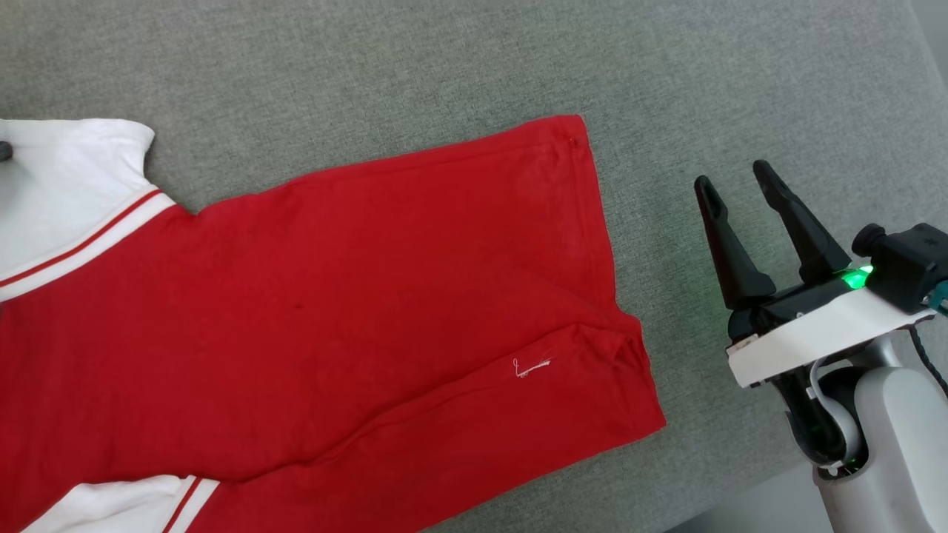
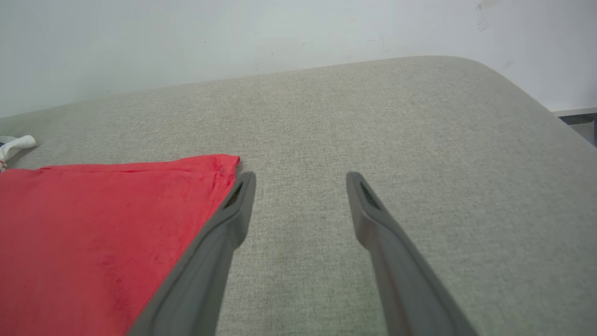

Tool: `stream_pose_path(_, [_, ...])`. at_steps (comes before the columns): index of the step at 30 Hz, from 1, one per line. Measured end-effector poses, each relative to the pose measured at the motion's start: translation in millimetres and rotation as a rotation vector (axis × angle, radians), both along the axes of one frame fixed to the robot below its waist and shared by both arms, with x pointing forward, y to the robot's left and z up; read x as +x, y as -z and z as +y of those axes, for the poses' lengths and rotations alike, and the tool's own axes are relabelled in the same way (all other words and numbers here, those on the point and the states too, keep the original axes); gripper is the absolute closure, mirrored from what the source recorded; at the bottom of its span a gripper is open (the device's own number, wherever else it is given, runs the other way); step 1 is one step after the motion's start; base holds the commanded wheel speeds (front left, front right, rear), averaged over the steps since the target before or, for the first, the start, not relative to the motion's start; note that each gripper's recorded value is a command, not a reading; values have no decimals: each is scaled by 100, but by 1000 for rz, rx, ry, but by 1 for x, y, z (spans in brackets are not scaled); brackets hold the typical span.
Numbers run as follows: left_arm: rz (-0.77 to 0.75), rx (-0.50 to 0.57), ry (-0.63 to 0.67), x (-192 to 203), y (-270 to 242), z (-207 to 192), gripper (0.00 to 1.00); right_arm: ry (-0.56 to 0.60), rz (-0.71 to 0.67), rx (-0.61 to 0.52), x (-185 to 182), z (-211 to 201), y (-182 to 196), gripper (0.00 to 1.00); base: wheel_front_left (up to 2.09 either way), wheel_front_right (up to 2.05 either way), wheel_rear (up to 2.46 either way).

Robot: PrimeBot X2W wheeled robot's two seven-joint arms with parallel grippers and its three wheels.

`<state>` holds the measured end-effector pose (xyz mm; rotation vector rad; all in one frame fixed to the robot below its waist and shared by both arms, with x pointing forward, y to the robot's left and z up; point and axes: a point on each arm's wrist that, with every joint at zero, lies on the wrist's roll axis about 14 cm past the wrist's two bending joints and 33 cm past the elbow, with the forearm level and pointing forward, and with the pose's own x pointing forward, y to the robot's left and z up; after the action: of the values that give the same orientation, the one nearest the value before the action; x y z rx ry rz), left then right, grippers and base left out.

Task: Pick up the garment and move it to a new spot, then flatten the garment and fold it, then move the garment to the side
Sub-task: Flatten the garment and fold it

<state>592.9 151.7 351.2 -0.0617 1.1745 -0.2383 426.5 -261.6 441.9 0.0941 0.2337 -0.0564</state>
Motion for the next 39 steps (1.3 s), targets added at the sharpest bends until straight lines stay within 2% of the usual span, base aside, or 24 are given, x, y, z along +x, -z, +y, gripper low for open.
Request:
stream_pose_path(1, [6,-6,1,0,2,-2,83,4,9,-2,-1,-2,2,0,0,0,0])
stream_pose_path(2, [10,-12,-3,0,4,-3,100,9,10,4,0,-3,3,0,0,0,0])
stream_pose_path(11, [-47,-53,-10,-2,1,-12,100,-14,98,61,7,-6,8,0,0,0,0])
stream_pose_path(16, [-109,-67,1,-6,-15,-13,100,-95,282,107,20,4,20,0,0,0,0])
stream_pose_path(19, [-159,-80,27,-8,-29,-16,100,-167,404,94,29,12,26,0,0,0,0])
stream_pose_path(25, [-298,-78,89,-8,-64,-15,100,-274,556,79,53,33,37,0,0,0,0])
stream_pose_path(32, [-391,-77,103,-8,-81,-6,100,-331,713,63,74,51,65,0,0,0,0])
stream_pose_path(36, [-393,-72,105,-11,-75,-2,100,-345,803,61,77,56,80,0,0,0,0])
stream_pose_path(37, [-390,-72,106,-12,-74,-2,100,-348,820,61,77,57,82,46,0,0,0])
stream_pose_path(38, [-391,-71,107,-12,-73,-2,100,-353,833,60,77,58,82,84,0,0,0])
stream_pose_path(39, [-396,-72,107,-12,-74,-2,100,-356,839,61,77,59,82,100,0,0,0])
